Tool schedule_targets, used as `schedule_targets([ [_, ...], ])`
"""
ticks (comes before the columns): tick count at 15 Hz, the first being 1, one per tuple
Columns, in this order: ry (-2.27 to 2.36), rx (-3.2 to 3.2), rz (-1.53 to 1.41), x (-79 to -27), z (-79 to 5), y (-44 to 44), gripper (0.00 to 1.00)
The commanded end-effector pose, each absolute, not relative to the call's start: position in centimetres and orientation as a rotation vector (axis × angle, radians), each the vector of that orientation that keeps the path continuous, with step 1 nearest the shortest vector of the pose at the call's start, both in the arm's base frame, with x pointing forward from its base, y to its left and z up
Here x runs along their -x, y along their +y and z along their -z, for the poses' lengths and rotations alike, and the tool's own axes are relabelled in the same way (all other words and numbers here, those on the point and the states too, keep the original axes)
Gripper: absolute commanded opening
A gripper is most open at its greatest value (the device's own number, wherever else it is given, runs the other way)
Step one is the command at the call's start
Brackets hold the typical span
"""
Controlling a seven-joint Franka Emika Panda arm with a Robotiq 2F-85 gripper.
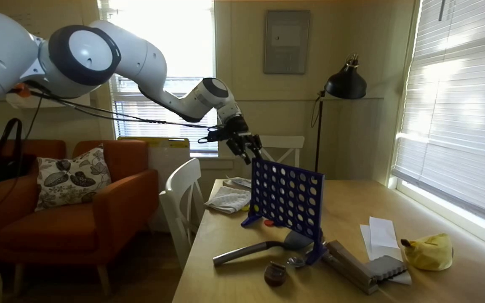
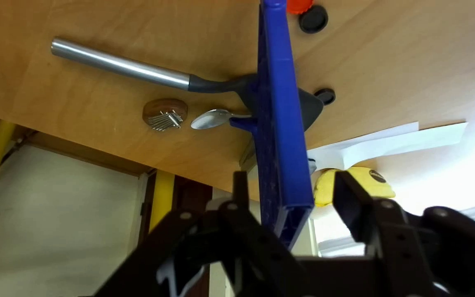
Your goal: Move the board forward, then move the discs to the right
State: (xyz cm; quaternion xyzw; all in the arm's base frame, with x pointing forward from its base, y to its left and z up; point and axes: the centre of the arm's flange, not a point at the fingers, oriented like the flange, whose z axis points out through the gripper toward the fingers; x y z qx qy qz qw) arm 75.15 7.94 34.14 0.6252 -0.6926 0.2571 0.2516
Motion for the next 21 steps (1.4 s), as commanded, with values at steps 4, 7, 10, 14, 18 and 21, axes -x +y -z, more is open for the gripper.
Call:
schedule_targets([
  [4,-1.841,-1.944,-0.735,-72.7,-41.5,8.7,1.0],
  [7,-1.706,-2.146,-0.692,-71.5,-43.8,9.4,1.0],
  [10,-1.582,-2.253,-0.65,-71.4,-43.1,10.4,1.0],
  [14,-1.527,-2.288,-0.601,-72.1,-38.4,10.7,1.0],
  [18,-1.525,-2.31,-0.593,-72.9,-34.4,10.1,1.0],
  [21,-1.53,-2.356,-0.584,-73.7,-31.6,9.9,1.0],
])
